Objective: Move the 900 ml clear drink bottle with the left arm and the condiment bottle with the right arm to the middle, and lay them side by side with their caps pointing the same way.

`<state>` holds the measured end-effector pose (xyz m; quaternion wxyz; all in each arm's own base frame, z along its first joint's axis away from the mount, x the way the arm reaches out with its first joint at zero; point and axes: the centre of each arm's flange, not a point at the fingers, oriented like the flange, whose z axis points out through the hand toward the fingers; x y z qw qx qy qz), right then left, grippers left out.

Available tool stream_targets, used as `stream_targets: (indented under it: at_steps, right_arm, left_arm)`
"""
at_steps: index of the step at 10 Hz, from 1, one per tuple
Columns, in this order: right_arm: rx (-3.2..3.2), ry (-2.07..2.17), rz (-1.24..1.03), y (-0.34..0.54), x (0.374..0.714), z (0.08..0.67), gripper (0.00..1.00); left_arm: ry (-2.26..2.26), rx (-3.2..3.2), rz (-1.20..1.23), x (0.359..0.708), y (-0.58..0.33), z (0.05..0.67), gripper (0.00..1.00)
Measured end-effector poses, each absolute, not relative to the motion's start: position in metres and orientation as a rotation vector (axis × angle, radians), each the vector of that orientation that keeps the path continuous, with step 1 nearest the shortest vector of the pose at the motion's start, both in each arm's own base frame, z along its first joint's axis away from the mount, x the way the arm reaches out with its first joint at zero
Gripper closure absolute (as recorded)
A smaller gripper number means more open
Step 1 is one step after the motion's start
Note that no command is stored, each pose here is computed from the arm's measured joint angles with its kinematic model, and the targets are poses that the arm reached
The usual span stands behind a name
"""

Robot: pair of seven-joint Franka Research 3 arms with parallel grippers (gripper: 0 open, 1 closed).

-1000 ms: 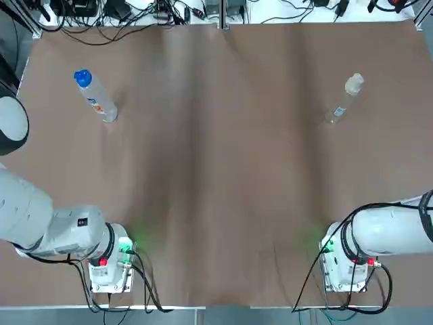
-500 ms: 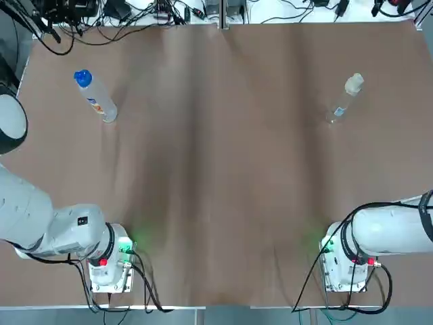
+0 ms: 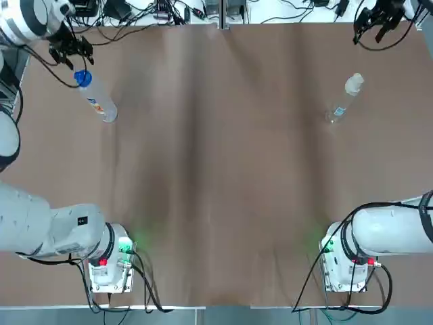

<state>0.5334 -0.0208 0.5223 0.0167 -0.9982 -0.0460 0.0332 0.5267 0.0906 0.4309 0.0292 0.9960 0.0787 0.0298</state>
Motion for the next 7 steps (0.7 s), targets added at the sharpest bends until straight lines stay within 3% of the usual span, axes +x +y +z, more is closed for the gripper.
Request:
stream_targets:
  at_steps: [3, 7]
  right_arm:
    - [-3.15, -0.175, 0.131, -0.026, 0.518, 0.465, 0.04]
    - [-3.155, -0.181, 0.127, -0.045, 0.507, 0.436, 0.04]
  left_arm:
    - [0.238, 3.074, 0.112, 0.516, 0.089, 0.427, 0.0]
    - [0.254, 3.077, 0.131, 0.513, 0.115, 0.423, 0.0]
